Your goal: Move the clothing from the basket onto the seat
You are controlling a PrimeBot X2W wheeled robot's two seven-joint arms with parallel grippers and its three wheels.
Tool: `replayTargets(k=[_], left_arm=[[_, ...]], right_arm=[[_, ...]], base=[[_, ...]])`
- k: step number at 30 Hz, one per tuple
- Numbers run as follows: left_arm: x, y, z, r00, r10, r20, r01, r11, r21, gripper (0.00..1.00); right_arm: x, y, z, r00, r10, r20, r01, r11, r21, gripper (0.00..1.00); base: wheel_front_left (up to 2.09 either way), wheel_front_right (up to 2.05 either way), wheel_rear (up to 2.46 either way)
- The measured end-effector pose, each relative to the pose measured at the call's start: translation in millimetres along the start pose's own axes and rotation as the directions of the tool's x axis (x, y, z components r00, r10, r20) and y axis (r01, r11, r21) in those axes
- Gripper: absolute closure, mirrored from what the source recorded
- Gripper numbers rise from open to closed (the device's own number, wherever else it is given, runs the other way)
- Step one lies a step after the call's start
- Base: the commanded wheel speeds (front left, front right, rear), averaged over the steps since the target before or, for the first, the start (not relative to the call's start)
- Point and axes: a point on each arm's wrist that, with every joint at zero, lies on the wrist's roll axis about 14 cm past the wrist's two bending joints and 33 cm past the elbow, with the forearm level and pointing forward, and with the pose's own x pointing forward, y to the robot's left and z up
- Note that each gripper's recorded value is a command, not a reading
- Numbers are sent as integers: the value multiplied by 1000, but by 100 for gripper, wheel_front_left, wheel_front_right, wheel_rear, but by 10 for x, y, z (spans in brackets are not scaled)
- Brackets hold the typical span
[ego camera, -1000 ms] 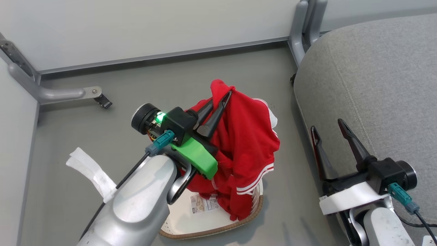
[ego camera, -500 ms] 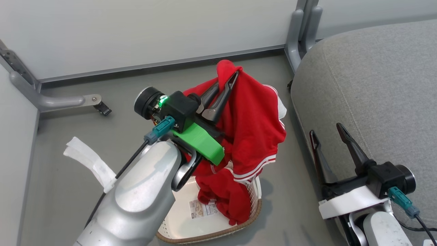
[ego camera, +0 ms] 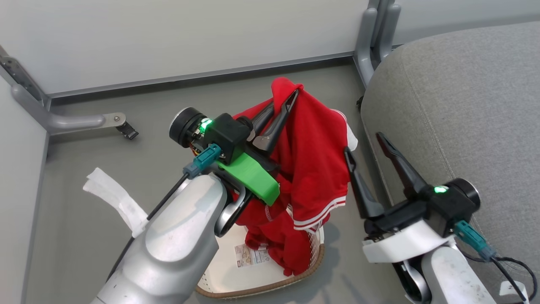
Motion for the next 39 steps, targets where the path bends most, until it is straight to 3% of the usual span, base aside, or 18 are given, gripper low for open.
replayTargets(k=[6,12,19,39], left_arm=[[2,-30,-13,1000,-3,0,3,1000,-8,100],[17,-44,33,1000,-9,12,9,1000,-4,100],[11,-108,77,999,-25,30,26,1000,-11,100],[38,-350,304,992,-83,95,87,995,-48,100]], right_arm=[[210,306,60,994,108,34,-108,994,12,0],[394,404,-15,987,158,20,-158,987,-10,0],[479,411,-434,979,177,-101,-180,984,-19,0],[617,692,-718,948,266,-173,-261,964,53,0]], base=[[0,0,0],[0,0,0],[0,0,0],[0,0,0]])
